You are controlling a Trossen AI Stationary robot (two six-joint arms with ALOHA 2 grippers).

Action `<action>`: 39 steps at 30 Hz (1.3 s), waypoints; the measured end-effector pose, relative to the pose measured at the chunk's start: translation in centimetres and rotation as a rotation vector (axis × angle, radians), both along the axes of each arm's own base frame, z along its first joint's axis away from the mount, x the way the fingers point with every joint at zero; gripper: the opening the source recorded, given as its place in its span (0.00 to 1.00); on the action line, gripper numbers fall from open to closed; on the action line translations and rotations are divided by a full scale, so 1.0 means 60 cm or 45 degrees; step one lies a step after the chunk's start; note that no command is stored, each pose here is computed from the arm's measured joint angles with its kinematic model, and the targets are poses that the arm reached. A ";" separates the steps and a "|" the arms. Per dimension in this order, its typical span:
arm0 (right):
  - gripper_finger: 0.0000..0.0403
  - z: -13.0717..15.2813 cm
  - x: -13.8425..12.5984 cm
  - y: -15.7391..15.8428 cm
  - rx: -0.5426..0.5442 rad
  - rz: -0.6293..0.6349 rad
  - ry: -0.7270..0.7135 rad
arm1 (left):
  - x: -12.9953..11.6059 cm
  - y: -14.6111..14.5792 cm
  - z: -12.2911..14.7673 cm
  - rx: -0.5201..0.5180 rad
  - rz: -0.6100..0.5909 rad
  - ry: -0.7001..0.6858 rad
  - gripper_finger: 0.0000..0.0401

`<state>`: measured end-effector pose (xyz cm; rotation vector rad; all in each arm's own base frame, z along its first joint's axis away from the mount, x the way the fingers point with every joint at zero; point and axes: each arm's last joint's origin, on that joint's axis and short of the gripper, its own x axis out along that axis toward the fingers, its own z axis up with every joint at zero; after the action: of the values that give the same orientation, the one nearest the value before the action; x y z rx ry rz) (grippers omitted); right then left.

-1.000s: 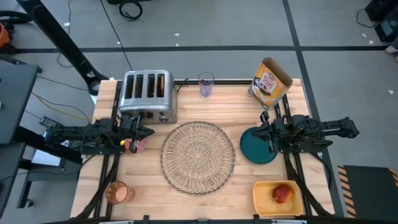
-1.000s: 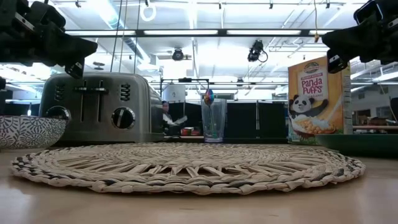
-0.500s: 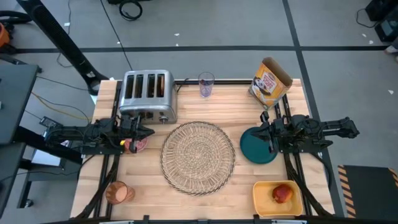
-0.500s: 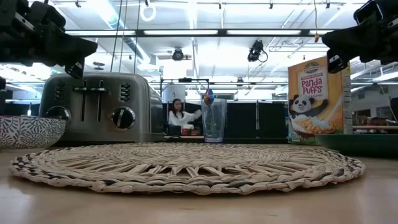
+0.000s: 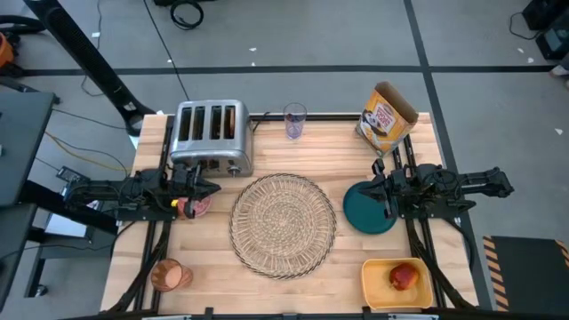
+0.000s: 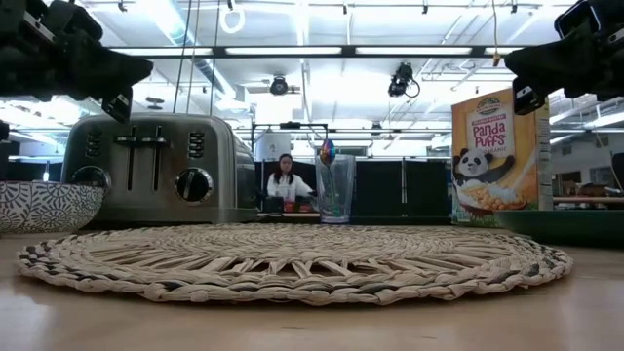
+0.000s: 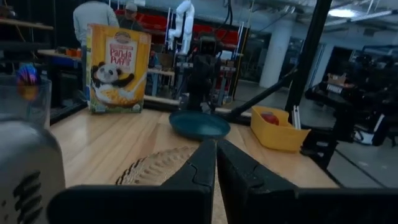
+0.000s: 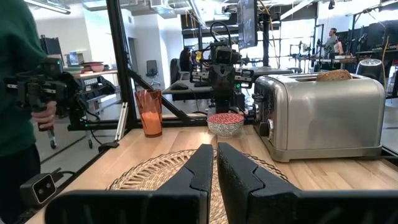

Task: Arrange a breakfast setting
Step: Move the red bowl to the middle of the brown placemat

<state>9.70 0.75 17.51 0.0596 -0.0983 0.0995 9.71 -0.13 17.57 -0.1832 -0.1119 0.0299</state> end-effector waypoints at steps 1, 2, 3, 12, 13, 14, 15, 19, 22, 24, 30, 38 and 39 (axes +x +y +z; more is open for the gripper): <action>0.08 0.000 0.000 0.000 0.000 0.000 0.000 | 0.000 0.000 0.002 0.007 0.002 -0.014 0.06; 0.08 0.000 0.000 0.000 0.000 0.000 0.000 | 0.000 0.000 0.002 0.015 0.006 -0.016 0.06; 0.08 0.000 0.000 0.000 0.000 0.001 0.000 | 0.000 0.000 0.002 0.021 0.008 -0.013 0.06; 0.08 0.000 0.000 0.000 0.000 0.000 0.000 | -0.002 0.001 0.015 -0.057 0.009 -0.121 0.06; 0.08 0.000 0.000 0.000 0.000 0.000 0.000 | -0.003 0.001 0.018 -0.082 0.016 -0.146 0.06; 0.08 0.000 0.000 0.000 0.000 0.000 -0.001 | -0.004 0.002 0.022 -0.118 0.030 -0.183 0.06; 0.08 0.000 0.000 0.000 0.000 0.000 0.000 | -0.005 0.003 0.026 -0.155 0.054 -0.211 0.06; 0.08 0.000 0.000 0.000 0.000 0.000 0.000 | -0.006 0.006 0.049 -0.194 0.122 -0.214 0.06; 0.08 0.000 0.000 0.000 0.000 0.000 0.000 | 0.002 0.005 0.070 -0.228 0.114 -0.152 0.06; 0.08 0.000 0.000 0.000 0.000 0.000 -0.001 | 0.011 0.002 0.084 -0.244 0.100 -0.064 0.06; 0.08 0.000 0.000 0.000 0.000 0.000 -0.001 | 0.045 -0.014 0.137 -0.215 0.037 0.248 0.06; 0.08 0.000 0.000 0.000 0.000 0.000 0.000 | 0.066 -0.038 0.197 -0.474 0.019 0.709 0.06; 0.08 0.000 0.000 0.000 0.000 0.000 0.000 | 0.068 -0.042 0.203 -0.493 -0.001 0.765 0.06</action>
<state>9.70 0.75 17.51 0.0595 -0.0985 0.0997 13.77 -2.66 29.76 -0.5519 0.4977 0.1048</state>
